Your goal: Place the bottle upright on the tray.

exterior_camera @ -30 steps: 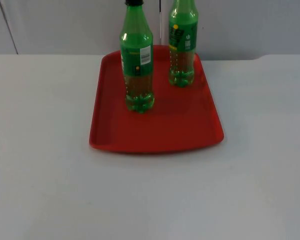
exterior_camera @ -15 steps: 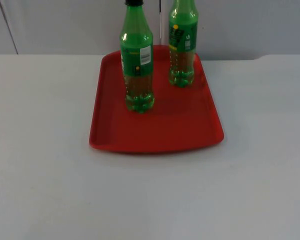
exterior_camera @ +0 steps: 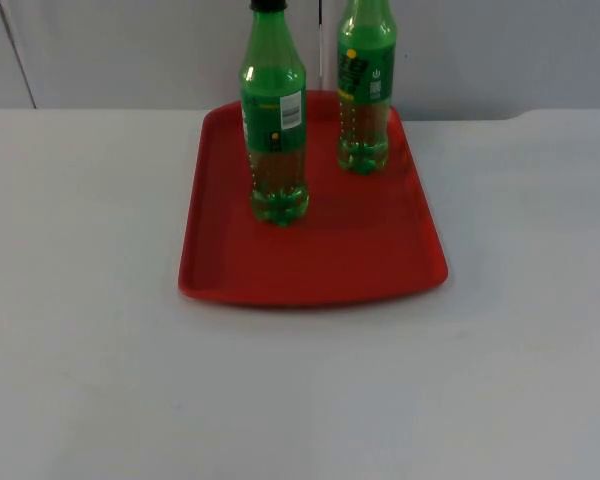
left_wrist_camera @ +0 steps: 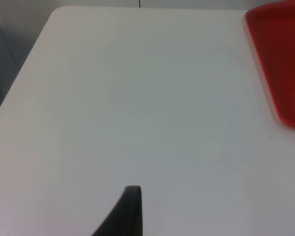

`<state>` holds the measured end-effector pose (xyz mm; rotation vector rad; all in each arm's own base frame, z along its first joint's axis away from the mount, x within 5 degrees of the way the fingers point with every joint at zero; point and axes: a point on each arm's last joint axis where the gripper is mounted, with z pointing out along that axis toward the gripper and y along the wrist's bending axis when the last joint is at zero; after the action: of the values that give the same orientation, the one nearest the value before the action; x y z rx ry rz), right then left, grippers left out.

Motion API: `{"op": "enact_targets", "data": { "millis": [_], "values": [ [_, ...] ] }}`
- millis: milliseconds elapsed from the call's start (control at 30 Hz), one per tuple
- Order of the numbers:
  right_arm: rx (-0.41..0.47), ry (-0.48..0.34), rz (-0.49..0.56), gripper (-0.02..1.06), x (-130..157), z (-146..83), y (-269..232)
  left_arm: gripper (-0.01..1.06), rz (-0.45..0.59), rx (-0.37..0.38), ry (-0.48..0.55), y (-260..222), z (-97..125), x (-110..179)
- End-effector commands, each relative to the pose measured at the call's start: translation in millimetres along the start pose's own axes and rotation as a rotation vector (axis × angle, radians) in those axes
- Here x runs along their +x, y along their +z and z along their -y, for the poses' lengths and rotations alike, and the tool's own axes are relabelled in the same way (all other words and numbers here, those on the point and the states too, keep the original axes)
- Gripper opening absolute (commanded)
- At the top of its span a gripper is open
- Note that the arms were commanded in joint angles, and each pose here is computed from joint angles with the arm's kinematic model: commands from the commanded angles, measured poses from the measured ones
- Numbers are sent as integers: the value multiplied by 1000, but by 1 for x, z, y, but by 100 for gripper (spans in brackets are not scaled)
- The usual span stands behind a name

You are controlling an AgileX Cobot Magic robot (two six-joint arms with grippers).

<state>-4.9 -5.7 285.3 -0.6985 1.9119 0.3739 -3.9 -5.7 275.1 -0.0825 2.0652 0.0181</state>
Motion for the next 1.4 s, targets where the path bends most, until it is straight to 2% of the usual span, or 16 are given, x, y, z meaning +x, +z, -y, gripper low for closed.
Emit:
{"op": "enact_targets", "data": {
  "millis": [0,367,400,433,467,500,1233,1367],
  "values": [
    [4,-7,-32,92,5,0,2,105,3,4,5,0,0,1],
    [2,-6,-32,92,5,0,2,105,3,4,5,0,0,1],
    [2,-6,-32,93,5,0,2,105,3,4,5,0,0,1],
    [2,-6,-32,100,5,0,2,105,3,4,5,0,0,1],
    [2,-6,-32,100,5,0,2,105,3,4,5,0,0,1],
    [2,-6,-32,106,5,0,2,105,3,4,5,0,0,1],
    [2,2,-30,105,5,0,2,105,3,4,5,0,0,1],
    [50,25,-32,105,5,-1,2,105,3,4,5,0,0,1]
  ]
}}
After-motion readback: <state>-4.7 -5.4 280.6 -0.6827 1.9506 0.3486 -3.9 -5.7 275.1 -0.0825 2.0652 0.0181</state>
